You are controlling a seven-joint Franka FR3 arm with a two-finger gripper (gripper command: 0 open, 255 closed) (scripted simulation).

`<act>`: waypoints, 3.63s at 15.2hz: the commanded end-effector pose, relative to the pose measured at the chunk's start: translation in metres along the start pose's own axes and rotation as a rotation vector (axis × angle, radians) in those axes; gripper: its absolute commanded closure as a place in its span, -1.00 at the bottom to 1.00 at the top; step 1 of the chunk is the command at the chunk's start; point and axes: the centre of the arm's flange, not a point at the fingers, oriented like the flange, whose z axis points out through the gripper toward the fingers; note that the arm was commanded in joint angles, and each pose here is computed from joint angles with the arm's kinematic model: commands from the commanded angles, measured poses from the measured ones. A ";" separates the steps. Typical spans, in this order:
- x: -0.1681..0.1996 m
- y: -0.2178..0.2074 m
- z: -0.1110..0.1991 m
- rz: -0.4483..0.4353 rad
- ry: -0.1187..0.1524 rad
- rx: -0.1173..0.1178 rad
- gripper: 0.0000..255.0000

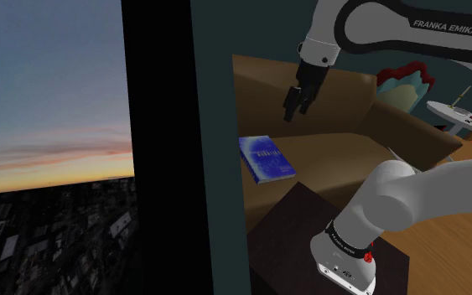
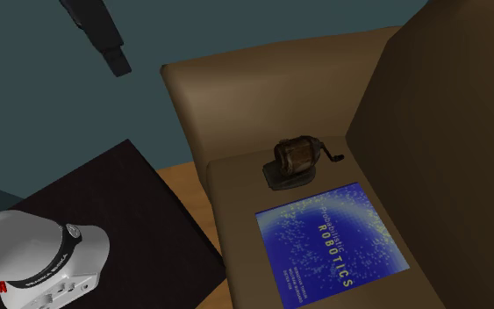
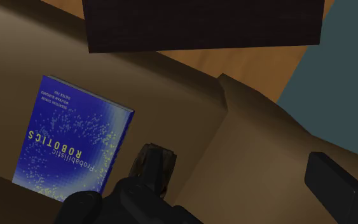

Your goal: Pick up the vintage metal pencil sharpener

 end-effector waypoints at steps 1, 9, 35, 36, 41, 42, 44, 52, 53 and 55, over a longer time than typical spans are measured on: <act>0.000 0.000 0.000 0.000 0.000 0.000 -1.00; 0.080 0.007 0.067 0.125 0.006 -0.009 -1.00; 0.327 0.101 0.280 0.530 0.025 -0.040 -1.00; 0.335 0.107 0.288 0.545 0.026 -0.041 -1.00; 0.377 0.138 0.328 0.623 0.030 -0.047 -1.00; 0.385 0.144 0.336 0.639 0.031 -0.048 -1.00; 0.401 0.158 0.352 0.670 0.032 -0.051 -1.00; 0.415 0.168 0.397 0.696 0.033 -0.053 -1.00; 0.416 0.168 0.403 0.696 0.033 -0.053 -1.00; 0.416 0.168 0.406 0.696 0.033 -0.053 -1.00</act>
